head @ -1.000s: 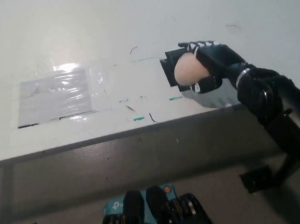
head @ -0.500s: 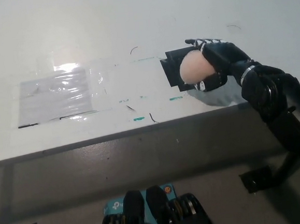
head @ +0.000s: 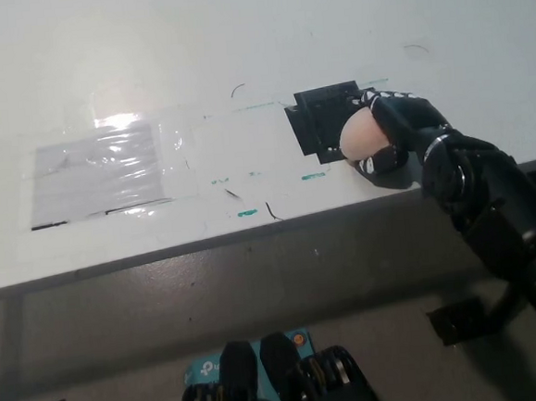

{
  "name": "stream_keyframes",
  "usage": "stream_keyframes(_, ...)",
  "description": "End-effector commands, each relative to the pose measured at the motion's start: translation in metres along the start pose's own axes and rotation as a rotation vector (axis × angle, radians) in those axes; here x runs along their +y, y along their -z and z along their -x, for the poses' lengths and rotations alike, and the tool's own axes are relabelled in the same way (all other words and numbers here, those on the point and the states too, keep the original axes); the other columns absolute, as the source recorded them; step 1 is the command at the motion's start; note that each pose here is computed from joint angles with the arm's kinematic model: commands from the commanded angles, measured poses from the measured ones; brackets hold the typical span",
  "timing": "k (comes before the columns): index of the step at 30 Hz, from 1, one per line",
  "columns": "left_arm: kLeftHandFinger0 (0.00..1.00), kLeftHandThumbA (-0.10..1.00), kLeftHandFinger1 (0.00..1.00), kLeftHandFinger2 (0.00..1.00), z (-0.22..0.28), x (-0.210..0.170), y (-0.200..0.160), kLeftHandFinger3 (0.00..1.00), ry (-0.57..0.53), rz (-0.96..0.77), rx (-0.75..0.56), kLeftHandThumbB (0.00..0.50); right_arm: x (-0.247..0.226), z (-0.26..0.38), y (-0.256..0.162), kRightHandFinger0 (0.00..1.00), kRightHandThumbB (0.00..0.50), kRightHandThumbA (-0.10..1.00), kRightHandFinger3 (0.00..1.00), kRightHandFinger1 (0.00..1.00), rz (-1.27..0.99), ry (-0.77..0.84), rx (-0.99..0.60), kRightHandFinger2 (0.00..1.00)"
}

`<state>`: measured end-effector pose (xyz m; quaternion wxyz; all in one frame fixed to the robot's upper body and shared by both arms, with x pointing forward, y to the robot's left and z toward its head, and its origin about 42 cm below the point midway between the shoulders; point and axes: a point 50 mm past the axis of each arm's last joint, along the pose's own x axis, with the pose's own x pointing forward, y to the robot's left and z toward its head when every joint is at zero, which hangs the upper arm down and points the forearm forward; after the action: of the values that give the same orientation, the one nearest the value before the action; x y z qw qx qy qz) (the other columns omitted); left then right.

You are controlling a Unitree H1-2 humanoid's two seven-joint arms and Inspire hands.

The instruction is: The robot uses its right hand to grab and squeeze a pink dumpling toy kept on the black mask on the desk

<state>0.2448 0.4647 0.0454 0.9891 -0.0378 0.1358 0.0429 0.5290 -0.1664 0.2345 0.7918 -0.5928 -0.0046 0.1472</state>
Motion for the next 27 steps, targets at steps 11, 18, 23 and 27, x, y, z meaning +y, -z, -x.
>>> stream_keyframes(11, 0.00, 1.00, 0.02, 0.13, -0.001, 0.011, -0.021, 0.19, -0.009, -0.028, -0.069, 0.500, -0.049, 0.006, -0.022, 1.00, 0.500, 1.00, 1.00, 1.00, -0.050, 0.105, -0.044, 1.00)
stream_keyframes(18, 0.00, 1.00, 0.03, 0.13, -0.001, 0.011, -0.021, 0.18, -0.015, -0.032, -0.069, 0.500, -0.059, 0.010, -0.016, 1.00, 0.500, 1.00, 1.00, 1.00, -0.161, 0.171, -0.030, 1.00)
stream_keyframes(23, 0.00, 1.00, 0.02, 0.13, -0.002, 0.010, -0.021, 0.19, -0.012, -0.028, -0.064, 0.500, -0.066, 0.014, -0.008, 1.00, 0.500, 1.00, 1.00, 1.00, -0.260, 0.209, -0.042, 1.00)
stream_keyframes(27, 0.00, 1.00, 0.02, 0.12, -0.003, 0.010, -0.020, 0.19, -0.018, -0.028, -0.065, 0.500, -0.081, 0.033, -0.005, 1.00, 0.500, 0.98, 1.00, 1.00, -0.390, 0.274, -0.106, 1.00)
